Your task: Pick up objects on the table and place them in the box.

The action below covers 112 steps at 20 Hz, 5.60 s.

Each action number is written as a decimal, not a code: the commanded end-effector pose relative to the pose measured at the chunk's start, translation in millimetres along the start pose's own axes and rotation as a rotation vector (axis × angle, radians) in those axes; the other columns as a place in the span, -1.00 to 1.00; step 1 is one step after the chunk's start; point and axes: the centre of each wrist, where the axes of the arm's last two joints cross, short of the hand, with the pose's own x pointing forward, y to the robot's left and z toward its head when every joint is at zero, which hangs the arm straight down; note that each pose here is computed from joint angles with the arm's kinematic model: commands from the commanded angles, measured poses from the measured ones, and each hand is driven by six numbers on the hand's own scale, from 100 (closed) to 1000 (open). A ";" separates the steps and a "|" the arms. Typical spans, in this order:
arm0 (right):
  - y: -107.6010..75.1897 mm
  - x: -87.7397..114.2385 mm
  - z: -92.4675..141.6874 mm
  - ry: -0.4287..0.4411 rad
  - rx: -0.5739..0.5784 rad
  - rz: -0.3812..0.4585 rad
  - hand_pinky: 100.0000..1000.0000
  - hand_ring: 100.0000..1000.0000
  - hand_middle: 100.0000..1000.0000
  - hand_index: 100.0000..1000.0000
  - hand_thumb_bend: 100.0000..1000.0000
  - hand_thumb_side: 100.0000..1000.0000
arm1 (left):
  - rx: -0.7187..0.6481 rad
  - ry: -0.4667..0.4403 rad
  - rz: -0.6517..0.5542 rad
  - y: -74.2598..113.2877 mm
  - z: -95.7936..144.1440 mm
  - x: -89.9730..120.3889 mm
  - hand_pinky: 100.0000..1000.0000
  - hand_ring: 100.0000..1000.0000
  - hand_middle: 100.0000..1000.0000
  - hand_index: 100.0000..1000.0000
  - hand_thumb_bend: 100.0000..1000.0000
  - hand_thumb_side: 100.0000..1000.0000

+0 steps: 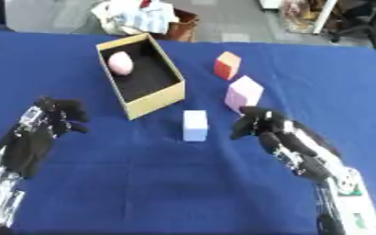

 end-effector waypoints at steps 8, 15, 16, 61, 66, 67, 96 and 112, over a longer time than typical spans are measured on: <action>-36.4 12.1 -15.4 -0.076 0.197 0.251 0.58 0.54 0.58 1.00 -1.00 0.21 | -0.007 -0.019 -0.010 0.7 -1.4 4.5 0.19 0.32 0.20 0.45 -1.00 0.88; -68.2 8.7 -35.1 -0.100 0.342 0.426 0.69 0.72 0.77 1.00 -1.00 0.28 | -0.014 -0.016 -0.006 0.0 -1.2 3.8 0.19 0.32 0.20 0.45 -1.00 0.87; -72.4 7.1 -37.1 -0.100 0.361 0.447 0.70 0.72 0.78 1.00 -1.00 0.28 | -0.015 -0.016 -0.006 -0.1 -1.1 3.7 0.19 0.32 0.20 0.45 -1.00 0.87; -66.5 -36.9 -113.9 0.133 0.950 0.838 0.84 0.95 0.97 1.00 -1.00 0.28 | -0.037 -0.010 -0.001 -2.3 -1.0 1.7 0.19 0.33 0.20 0.45 -1.00 0.87; -65.6 -41.8 -110.4 0.162 0.965 0.837 0.84 0.94 0.96 1.00 -1.00 0.32 | -0.037 -0.010 -0.001 -2.3 -1.1 1.9 0.20 0.33 0.20 0.45 -1.00 0.87; -65.3 -43.0 -109.4 0.169 0.969 0.836 0.84 0.94 0.96 1.00 -1.00 0.33 | -0.037 -0.011 -0.001 -2.3 -1.2 1.9 0.20 0.33 0.20 0.45 -1.00 0.87; -56.5 -60.1 -101.4 0.251 0.976 0.884 0.71 0.69 0.48 1.00 -1.00 -0.58 | -0.039 -0.011 0.000 -2.6 -1.2 1.9 0.20 0.33 0.21 0.45 -1.00 0.88; -70.3 -40.8 -114.1 -0.035 0.438 0.911 0.42 0.11 -0.44 0.79 -1.00 -1.00 | -0.037 -0.012 0.002 -2.8 -1.4 2.0 0.20 0.33 0.21 0.45 -1.00 0.87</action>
